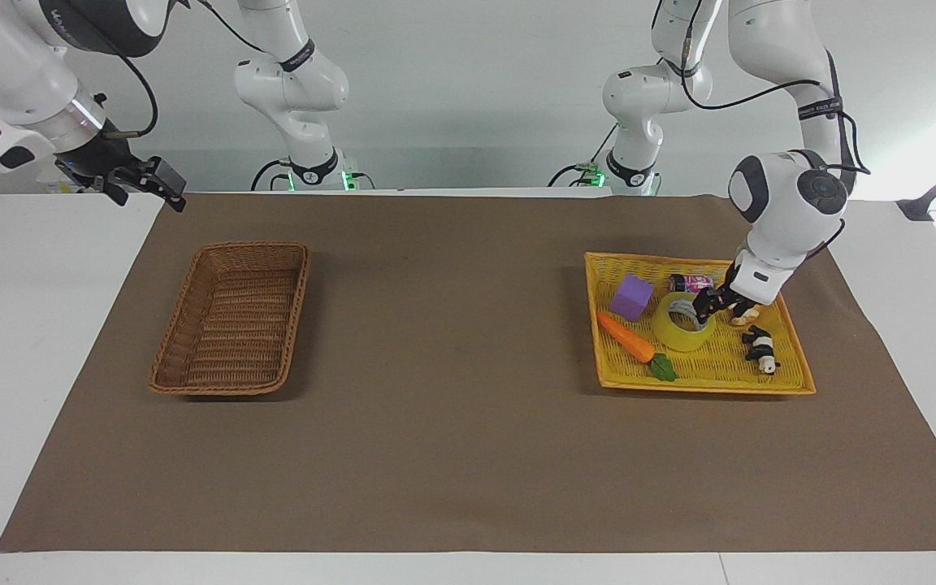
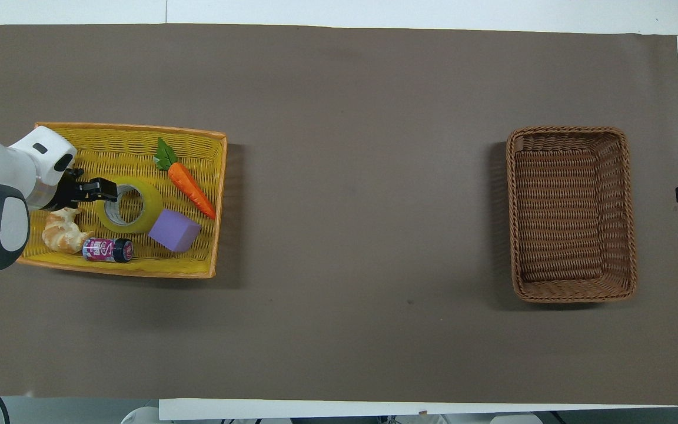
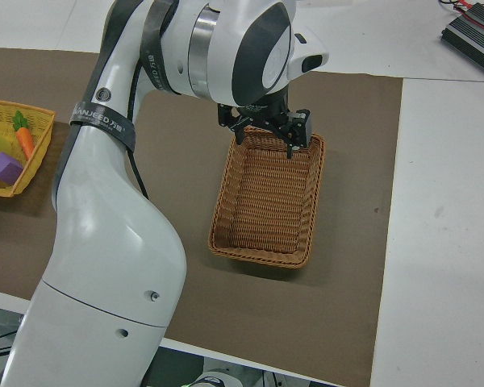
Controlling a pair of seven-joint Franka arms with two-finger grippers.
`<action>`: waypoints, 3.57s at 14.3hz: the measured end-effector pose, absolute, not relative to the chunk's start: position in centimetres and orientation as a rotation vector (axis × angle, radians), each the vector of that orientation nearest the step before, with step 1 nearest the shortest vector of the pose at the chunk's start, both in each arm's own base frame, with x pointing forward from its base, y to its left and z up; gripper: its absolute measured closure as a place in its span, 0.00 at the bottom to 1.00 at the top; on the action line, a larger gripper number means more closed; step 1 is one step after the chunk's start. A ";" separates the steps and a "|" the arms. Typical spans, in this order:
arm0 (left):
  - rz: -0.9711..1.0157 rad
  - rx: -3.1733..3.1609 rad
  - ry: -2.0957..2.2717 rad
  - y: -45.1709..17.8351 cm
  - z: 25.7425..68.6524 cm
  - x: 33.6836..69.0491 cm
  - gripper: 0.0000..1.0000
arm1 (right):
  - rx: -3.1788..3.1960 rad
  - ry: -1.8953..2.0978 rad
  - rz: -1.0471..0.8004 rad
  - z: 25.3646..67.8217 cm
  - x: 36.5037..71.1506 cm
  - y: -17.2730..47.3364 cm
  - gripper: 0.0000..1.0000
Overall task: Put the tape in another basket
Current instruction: 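Reach the left gripper into the yellow basket and grasp the tape roll, then lift the tape with the left gripper while the right gripper approaches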
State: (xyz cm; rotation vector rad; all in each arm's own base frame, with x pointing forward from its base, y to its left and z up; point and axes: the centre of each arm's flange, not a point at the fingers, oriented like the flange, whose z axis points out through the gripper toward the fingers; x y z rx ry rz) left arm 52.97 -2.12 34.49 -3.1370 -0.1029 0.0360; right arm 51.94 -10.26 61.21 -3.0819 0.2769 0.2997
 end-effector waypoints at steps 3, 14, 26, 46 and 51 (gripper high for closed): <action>0.068 -3.134 -0.140 -2.4 33.4 52.4 0.36 | -3.082 0.277 0.300 61.2 51.9 -10.3 0.00; 0.040 -3.134 -0.212 -3.2 30.9 51.4 0.74 | -3.082 0.277 0.300 61.2 51.9 -10.3 0.00; 0.061 -3.304 -0.359 -12.2 49.6 57.2 0.78 | -3.077 0.310 0.298 61.2 51.7 -11.4 0.00; 0.317 -3.587 -0.310 -36.6 53.7 47.3 0.78 | -2.262 0.019 0.092 59.2 52.1 4.5 0.00; 0.319 -3.587 -0.299 -36.9 53.7 47.1 0.78 | -2.241 0.003 0.071 55.5 51.7 12.6 0.00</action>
